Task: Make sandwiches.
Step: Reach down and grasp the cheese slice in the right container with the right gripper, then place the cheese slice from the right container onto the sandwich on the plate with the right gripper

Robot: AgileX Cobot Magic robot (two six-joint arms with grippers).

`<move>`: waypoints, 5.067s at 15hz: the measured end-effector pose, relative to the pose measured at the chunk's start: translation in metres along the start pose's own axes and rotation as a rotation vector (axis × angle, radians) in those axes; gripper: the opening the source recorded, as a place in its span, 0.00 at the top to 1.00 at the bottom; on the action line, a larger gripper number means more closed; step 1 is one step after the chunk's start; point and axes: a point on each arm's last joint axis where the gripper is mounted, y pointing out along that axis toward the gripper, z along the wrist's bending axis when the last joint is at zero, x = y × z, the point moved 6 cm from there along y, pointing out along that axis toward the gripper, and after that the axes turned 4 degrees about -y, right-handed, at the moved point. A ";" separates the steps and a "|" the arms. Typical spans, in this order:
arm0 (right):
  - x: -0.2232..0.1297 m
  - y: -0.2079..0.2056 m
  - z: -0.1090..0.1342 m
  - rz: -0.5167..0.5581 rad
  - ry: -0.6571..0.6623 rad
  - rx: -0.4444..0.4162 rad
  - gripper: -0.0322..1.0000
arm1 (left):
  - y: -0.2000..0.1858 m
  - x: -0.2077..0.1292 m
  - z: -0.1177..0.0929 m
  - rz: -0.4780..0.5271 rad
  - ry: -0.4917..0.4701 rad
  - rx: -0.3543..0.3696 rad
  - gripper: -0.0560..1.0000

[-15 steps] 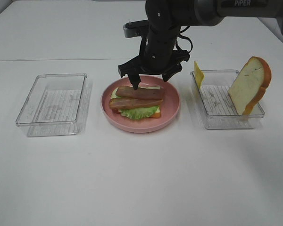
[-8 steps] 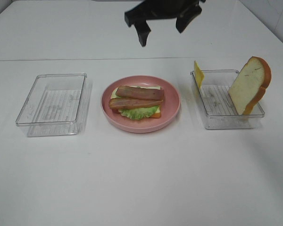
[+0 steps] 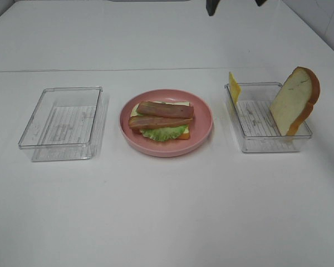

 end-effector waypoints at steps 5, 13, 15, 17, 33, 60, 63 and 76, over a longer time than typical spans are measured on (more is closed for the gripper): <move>-0.027 0.044 -0.006 0.139 0.029 0.019 0.11 | 0.000 0.000 0.000 0.000 0.000 0.000 0.20; -0.054 0.124 0.011 0.278 0.011 0.066 0.10 | 0.000 0.000 0.000 0.000 0.000 0.001 0.20; -0.060 0.143 0.015 0.294 0.009 0.070 0.11 | 0.000 0.000 0.000 0.000 0.000 0.001 0.20; -0.063 0.157 0.017 0.295 0.007 0.072 0.19 | 0.000 0.000 0.000 0.000 0.000 0.001 0.20; -0.047 0.102 -0.005 0.250 0.039 -0.030 0.95 | 0.000 0.000 0.000 0.000 0.001 0.002 0.20; -0.056 0.114 0.175 0.068 0.014 0.397 0.95 | 0.000 0.000 0.000 0.000 0.001 0.002 0.20; -0.064 0.132 0.154 0.092 -0.034 0.270 0.95 | 0.000 0.000 0.000 0.000 0.001 0.002 0.20; -0.068 0.139 0.135 0.113 -0.113 0.146 0.28 | 0.000 0.000 0.000 0.000 0.001 0.003 0.20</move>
